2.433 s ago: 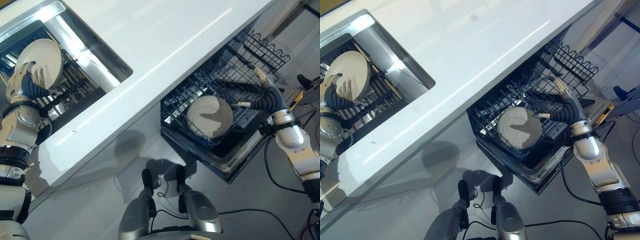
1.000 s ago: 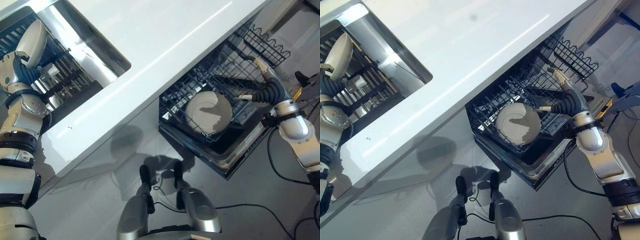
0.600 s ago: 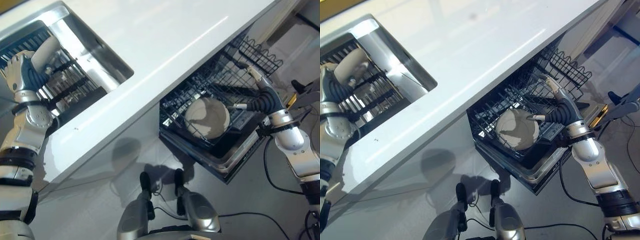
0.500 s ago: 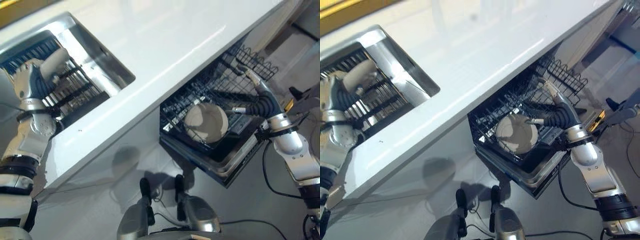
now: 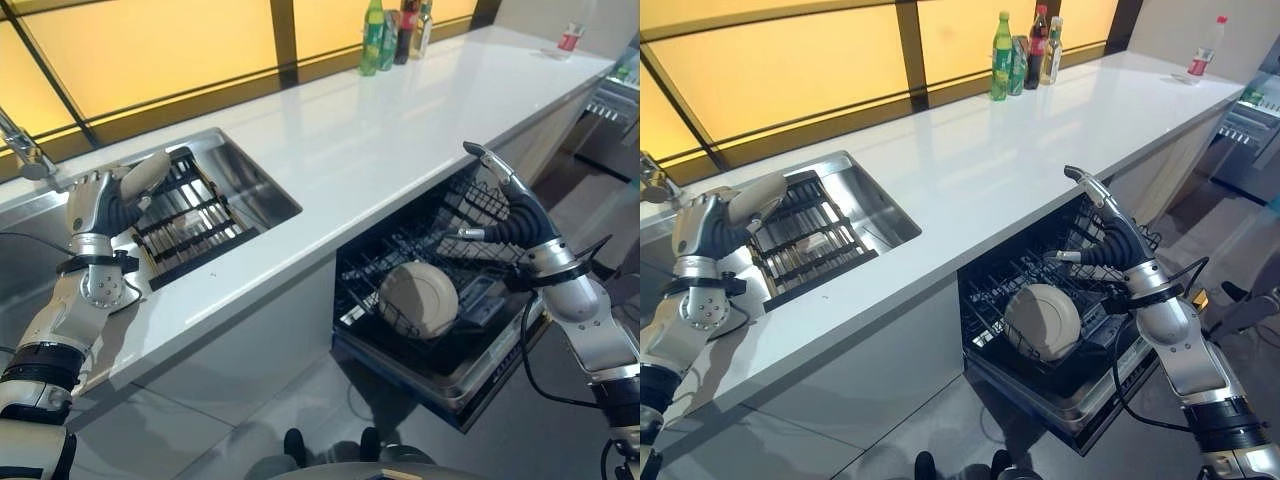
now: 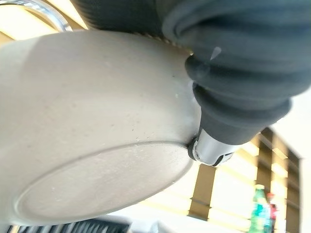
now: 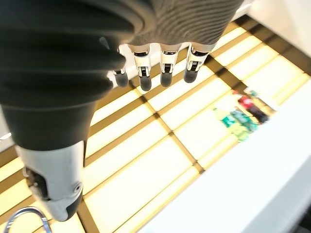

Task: Pick up plates and place into dishwasher.

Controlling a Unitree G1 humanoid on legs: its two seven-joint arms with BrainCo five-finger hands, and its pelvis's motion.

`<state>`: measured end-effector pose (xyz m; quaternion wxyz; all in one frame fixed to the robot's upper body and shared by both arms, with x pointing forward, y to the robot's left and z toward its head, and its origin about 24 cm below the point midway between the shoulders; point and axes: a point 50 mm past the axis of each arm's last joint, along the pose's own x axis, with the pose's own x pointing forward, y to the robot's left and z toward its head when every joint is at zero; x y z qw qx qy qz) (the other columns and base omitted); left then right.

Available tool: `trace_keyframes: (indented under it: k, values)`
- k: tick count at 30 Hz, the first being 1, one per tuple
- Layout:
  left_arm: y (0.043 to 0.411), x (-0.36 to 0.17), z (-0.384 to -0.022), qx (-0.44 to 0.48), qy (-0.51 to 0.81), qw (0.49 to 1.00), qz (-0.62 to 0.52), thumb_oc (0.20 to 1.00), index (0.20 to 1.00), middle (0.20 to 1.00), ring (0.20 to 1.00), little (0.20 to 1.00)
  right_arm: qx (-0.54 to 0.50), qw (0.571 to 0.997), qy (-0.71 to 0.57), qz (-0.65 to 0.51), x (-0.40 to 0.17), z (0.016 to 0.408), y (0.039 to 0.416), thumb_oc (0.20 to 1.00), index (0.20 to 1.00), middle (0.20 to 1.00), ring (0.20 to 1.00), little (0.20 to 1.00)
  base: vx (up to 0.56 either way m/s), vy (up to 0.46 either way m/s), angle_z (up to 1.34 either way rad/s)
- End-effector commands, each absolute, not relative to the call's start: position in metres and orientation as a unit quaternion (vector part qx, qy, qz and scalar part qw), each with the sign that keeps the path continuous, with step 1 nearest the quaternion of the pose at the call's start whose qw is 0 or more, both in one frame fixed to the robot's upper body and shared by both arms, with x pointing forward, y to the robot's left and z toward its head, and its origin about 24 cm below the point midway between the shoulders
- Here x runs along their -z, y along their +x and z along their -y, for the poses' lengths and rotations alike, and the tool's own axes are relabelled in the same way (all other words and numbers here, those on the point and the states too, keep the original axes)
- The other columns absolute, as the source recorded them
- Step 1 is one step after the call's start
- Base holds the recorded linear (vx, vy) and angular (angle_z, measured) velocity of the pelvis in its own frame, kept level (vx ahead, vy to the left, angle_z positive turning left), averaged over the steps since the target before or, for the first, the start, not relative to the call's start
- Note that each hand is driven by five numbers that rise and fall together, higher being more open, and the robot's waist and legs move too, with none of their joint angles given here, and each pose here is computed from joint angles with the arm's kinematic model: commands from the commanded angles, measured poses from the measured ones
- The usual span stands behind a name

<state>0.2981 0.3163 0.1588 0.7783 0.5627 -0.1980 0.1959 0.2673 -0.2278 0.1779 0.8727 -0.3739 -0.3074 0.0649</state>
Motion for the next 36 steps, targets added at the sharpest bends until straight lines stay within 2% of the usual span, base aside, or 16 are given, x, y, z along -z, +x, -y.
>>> trace_keyframes:
  k: [1, 11, 19, 30, 36]
  values:
    - [0.304, -0.19, -0.296, -0.173, 0.565, 0.756, 0.28, 0.2, 0.2, 0.2, 0.2, 0.2, -0.077, 0.827, -0.375, 0.412, -0.221, 0.21, 0.263, 1.0, 1.0, 1.0, 1.0, 1.0, 0.02, -0.061, 0.13]
    - [0.307, -0.222, -0.239, -0.035, 0.558, 0.74, 0.374, 0.2, 0.2, 0.2, 0.2, 0.2, -0.169, 0.795, -0.39, 0.432, -0.246, 0.172, 0.278, 1.0, 1.0, 1.0, 1.0, 1.0, 0.02, -0.055, 0.07]
    - [0.297, -0.237, -0.195, 0.084, 0.539, 0.72, 0.429, 0.2, 0.2, 0.2, 0.2, 0.2, -0.186, 0.782, -0.436, 0.405, -0.26, 0.165, 0.301, 1.0, 1.0, 1.0, 1.0, 1.0, 0.01, -0.039, 0.12]
    - [0.283, -0.249, -0.153, 0.223, 0.466, 0.72, 0.464, 0.2, 0.2, 0.2, 0.2, 0.2, -0.252, 0.811, -0.425, 0.314, -0.243, 0.158, 0.327, 1.0, 1.0, 1.0, 1.0, 1.0, 0.0, -0.007, 0.02]
    - [0.277, -0.253, -0.141, 0.247, 0.428, 0.724, 0.482, 0.2, 0.2, 0.2, 0.2, 0.2, -0.27, 0.827, -0.42, 0.258, -0.223, 0.158, 0.339, 1.0, 1.0, 1.0, 1.0, 1.0, 0.0, 0.0, 0.0]
